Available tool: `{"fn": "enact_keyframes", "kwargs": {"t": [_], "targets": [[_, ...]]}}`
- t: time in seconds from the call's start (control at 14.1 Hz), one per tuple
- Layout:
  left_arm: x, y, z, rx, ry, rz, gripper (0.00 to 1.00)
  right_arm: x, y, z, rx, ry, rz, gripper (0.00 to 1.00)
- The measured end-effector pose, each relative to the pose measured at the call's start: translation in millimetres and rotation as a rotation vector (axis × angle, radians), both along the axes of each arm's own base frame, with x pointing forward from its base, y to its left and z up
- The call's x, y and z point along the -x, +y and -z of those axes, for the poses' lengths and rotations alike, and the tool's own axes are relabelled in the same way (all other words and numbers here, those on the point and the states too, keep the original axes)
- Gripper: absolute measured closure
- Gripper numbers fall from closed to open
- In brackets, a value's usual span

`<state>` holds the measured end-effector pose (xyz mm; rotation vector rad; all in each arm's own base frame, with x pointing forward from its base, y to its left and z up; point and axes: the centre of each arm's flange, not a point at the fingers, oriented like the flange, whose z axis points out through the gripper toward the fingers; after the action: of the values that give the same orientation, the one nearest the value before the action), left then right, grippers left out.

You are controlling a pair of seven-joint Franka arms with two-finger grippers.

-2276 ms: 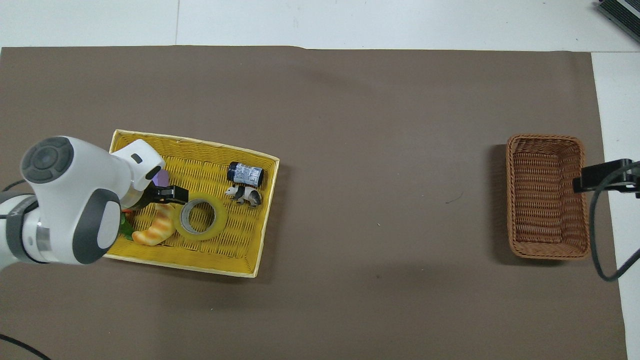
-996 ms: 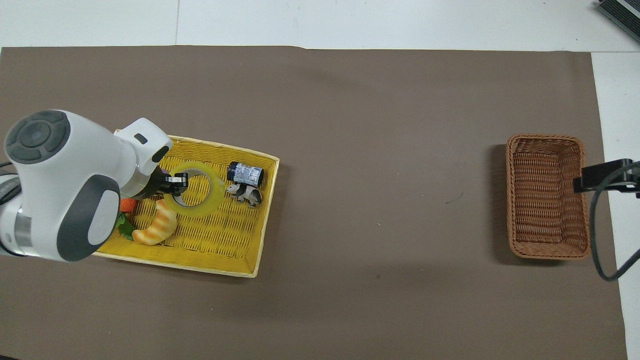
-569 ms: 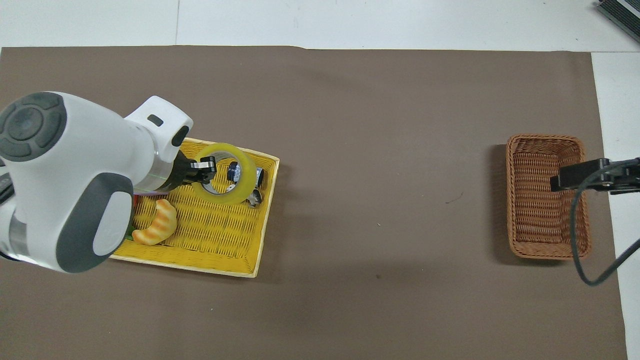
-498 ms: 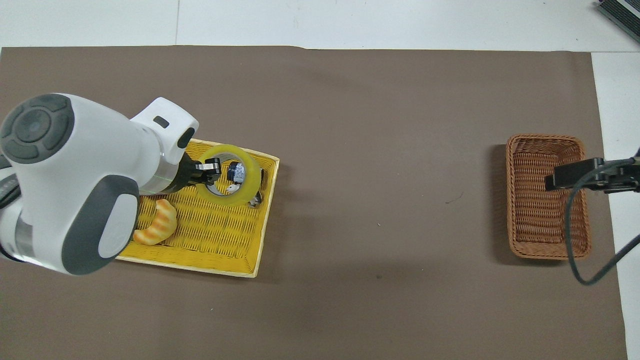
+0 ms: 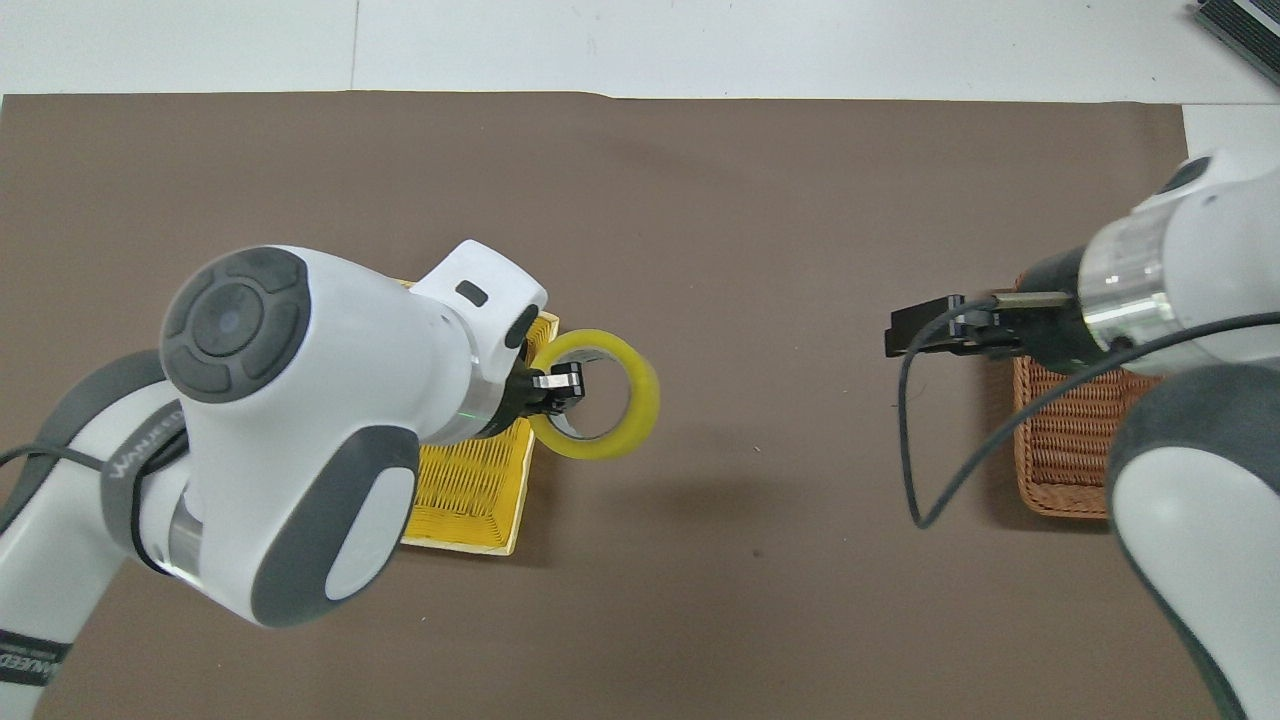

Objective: Move tape to another basket
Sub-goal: 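Carry the tape toward the right gripper while the right gripper approaches, then grasp the tape with the right gripper while the left gripper releases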

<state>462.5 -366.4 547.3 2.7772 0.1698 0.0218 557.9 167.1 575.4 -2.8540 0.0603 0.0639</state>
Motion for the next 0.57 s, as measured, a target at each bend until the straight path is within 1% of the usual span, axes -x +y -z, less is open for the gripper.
{"fn": "enact_keyframes", "kwargs": {"t": [0.14,0.28,0.36,0.57], "targets": [[8.2,-18.3,-5.0,0.064,-0.007,-0.012,0.78,-0.5,14.5,5.9,-0.087,0.028,0.002,0.0],[13.8,-29.7,-0.3,0.075,0.001,0.004,0.78,0.6,14.8,7.0,-0.176,0.044,-0.01,0.0],[15.2,-34.2,1.9,0.081,0.001,0.009,0.78,0.9,12.1,10.4,-0.204,0.05,-0.02,0.0],[16.2,-44.5,-1.1,0.124,-0.03,-0.001,0.78,1.7,8.4,20.6,-0.253,0.062,-0.047,0.0]]}}
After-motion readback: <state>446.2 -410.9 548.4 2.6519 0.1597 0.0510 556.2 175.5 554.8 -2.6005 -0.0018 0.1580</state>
